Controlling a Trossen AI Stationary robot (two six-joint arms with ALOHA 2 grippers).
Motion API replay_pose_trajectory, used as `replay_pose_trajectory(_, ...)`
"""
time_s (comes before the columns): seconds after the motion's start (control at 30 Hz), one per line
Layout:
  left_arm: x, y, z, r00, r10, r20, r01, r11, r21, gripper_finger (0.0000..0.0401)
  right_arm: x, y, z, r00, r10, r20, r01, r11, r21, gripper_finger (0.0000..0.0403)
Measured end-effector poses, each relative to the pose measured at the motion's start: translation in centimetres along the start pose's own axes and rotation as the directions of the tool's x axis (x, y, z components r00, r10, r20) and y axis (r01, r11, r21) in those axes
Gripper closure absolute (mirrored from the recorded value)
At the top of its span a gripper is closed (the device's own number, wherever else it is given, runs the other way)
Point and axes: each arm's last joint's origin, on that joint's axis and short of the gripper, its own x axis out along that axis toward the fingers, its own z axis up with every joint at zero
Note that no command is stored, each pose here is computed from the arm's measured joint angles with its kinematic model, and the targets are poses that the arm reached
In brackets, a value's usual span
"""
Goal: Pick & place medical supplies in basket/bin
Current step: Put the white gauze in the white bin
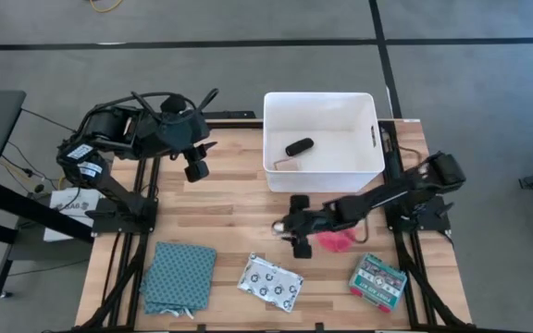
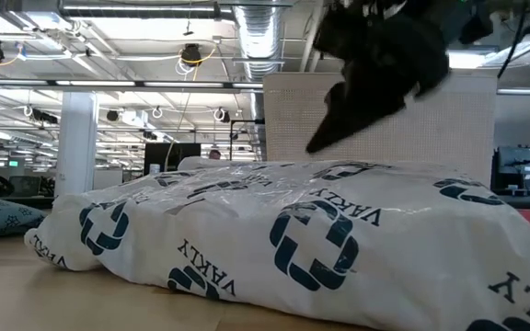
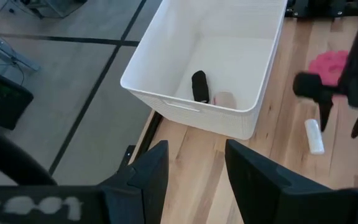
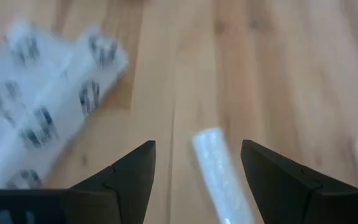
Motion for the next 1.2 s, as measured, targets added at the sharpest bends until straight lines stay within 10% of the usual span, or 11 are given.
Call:
replay_pose_trajectory(0.2, 0.0, 0.0, 0.0, 1.000, 0.000, 0.000, 0.000, 1.000, 0.008, 0.0253, 3.1, -0.2, 0.4, 0.991, -0.070, -0.117, 0.049, 0.983, -0.175, 0.0173)
replay_pose_trajectory(0.63, 3.8, -2.8, -1.4, 0.983, -0.062, -0.174, 0.089, 0.984, 0.154, 0.0253, 6.9, -1.0, -0.1, 0.934, -0.079, -0.348, 0.020, 0.985, -0.170, 0.0187)
replay_pose_trajectory(1.03, 10.6, -6.6, -5.3, 0.922, 0.024, -0.385, 0.119, 0.932, 0.342, 0.0253, 6.5, -0.7, 1.7, 0.928, -0.013, -0.371, -0.040, 0.990, -0.136, 0.0369)
replay_pose_trajectory(1.2, 10.0, -5.9, -5.7, 0.913, 0.121, -0.389, 0.020, 0.940, 0.340, 0.0253, 5.5, 0.2, 4.7, 0.948, -0.005, -0.319, -0.045, 0.988, -0.149, 0.0376)
